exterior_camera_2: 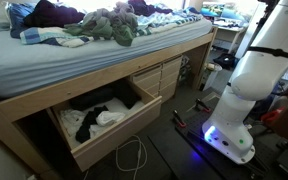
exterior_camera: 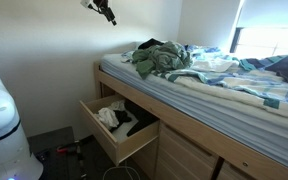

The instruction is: Move the green t-shirt from the top right drawer to the bed

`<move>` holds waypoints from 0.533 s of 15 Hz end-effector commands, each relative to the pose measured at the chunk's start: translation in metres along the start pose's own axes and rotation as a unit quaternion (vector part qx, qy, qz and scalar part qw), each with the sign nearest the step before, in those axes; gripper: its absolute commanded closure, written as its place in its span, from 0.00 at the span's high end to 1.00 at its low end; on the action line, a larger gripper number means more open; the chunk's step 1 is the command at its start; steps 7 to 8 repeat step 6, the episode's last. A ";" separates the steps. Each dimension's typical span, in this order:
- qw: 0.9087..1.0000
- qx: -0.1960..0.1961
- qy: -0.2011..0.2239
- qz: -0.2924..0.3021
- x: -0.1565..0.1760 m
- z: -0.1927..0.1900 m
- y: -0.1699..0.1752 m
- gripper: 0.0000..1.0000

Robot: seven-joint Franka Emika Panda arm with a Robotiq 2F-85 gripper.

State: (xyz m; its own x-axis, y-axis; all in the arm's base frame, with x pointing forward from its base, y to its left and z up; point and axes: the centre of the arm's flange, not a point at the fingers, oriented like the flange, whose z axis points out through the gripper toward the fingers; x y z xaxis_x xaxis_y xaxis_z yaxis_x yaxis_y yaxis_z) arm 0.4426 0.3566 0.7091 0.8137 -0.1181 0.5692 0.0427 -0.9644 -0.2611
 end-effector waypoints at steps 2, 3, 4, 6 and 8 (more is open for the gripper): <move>0.999 -0.015 -0.032 -0.030 -0.007 -0.006 0.026 1.00; 0.999 -0.017 -0.031 -0.042 -0.008 -0.006 0.030 1.00; 0.999 -0.012 -0.023 -0.026 0.001 0.003 0.013 1.00; 0.999 -0.012 -0.023 -0.027 0.001 0.003 0.014 1.00; 0.999 -0.012 -0.023 -0.027 0.001 0.003 0.014 1.00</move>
